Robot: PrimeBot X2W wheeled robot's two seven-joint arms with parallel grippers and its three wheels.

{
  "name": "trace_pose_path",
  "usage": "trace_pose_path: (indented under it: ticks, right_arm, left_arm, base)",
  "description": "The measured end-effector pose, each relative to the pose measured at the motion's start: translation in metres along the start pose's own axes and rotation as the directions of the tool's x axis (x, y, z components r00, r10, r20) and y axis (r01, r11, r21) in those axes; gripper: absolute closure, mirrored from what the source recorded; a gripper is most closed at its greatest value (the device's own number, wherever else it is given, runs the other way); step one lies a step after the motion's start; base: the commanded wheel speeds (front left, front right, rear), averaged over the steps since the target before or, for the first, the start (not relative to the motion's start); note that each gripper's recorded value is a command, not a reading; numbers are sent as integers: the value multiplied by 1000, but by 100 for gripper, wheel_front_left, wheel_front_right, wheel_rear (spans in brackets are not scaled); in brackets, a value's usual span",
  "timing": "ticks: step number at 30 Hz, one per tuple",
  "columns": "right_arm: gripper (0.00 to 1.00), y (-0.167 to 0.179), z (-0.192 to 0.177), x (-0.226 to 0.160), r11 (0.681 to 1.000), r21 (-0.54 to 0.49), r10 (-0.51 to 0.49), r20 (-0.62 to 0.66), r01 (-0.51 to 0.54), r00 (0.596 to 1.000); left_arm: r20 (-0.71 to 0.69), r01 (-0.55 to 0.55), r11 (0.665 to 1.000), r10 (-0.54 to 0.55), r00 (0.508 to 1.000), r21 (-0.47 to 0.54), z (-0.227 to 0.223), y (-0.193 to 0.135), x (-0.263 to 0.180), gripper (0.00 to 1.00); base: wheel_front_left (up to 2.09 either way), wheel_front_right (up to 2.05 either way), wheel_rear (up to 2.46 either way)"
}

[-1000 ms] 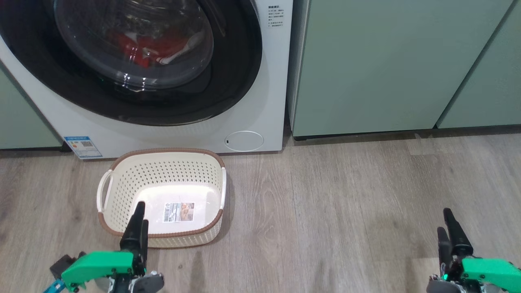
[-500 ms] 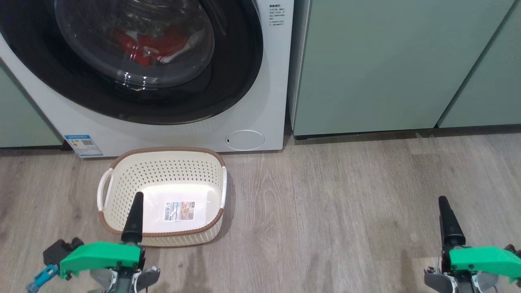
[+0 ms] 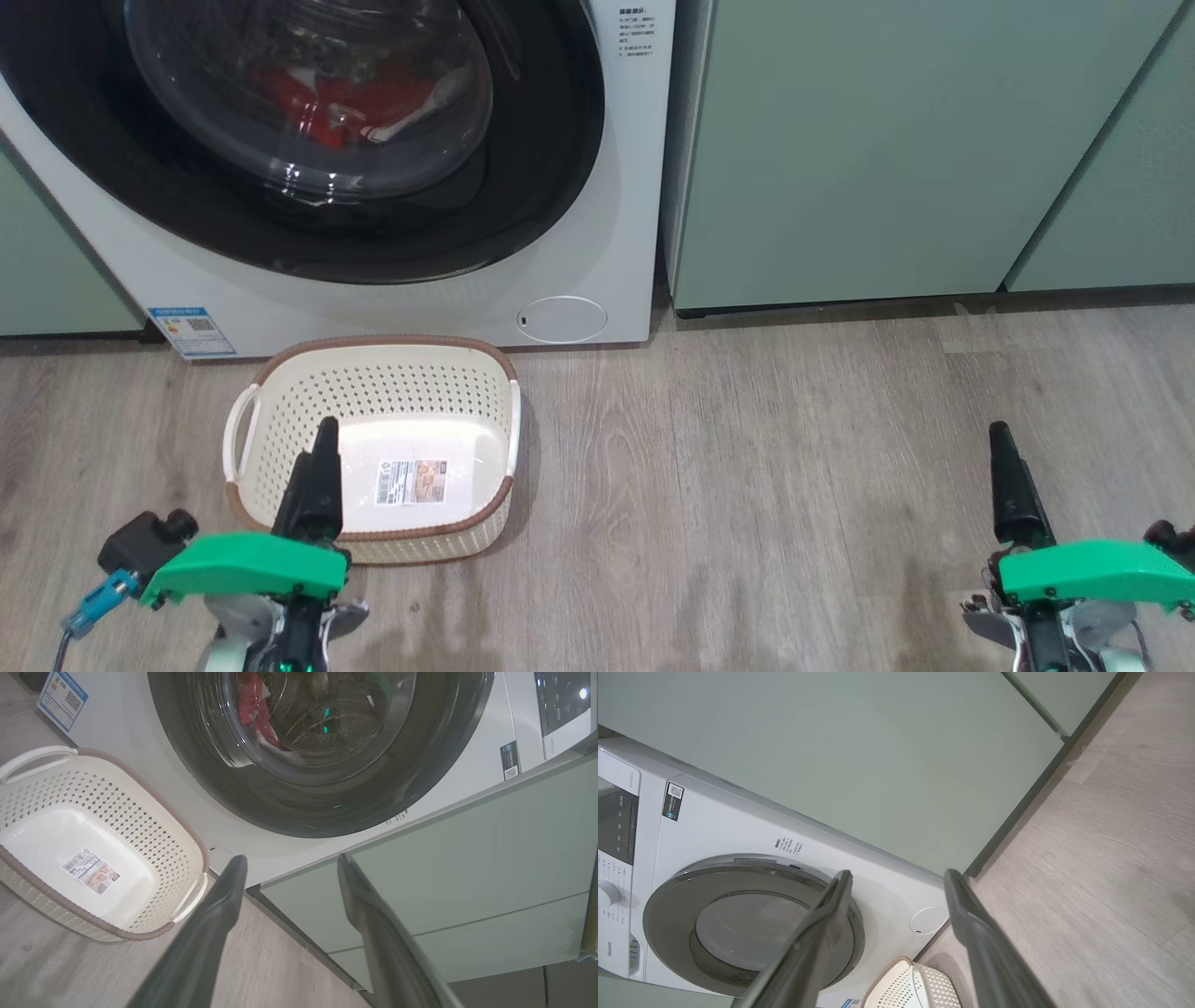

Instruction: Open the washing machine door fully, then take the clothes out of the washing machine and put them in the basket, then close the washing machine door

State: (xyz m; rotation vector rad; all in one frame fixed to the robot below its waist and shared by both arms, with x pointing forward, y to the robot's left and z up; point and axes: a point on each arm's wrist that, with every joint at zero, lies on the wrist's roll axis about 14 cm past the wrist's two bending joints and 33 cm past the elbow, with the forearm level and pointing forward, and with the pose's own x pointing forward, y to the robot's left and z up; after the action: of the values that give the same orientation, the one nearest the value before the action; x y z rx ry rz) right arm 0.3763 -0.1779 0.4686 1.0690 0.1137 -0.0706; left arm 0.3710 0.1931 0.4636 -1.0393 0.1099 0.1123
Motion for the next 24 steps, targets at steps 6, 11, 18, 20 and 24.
trace_pose_path:
  ticks: [6, 11, 18, 20, 24]
  right_arm:
    - [0, 5, -1, 1, 996, -88, 16, 1, -16, 1000]
    - [0, 13, -3, 2, 986, -164, 42, -2, -42, 999]
    - [0, 23, -2, 4, 963, -262, 73, 3, -70, 997]
    - [0, 26, -2, 5, 953, -292, 84, 4, -79, 996]
    - [0, 29, -5, 5, 934, -345, 97, -2, -92, 995]
  left_arm:
    - [8, 3, 996, -4, 1000, 88, 1, -3, 1, 0]
    - [24, 10, 986, -14, 1000, 165, 5, -7, 3, 0]
    - [29, 15, 966, -23, 999, 258, 5, -11, 5, 0]
    - [29, 12, 959, -21, 999, 284, 6, -12, 5, 0]
    - [37, 10, 938, -25, 999, 345, 7, -12, 5, 0]
  base:
    - [0, 0, 0]
    - [0, 0, 0]
    - [0, 0, 0]
    - [0, 0, 0]
    - [0, 0, 0]
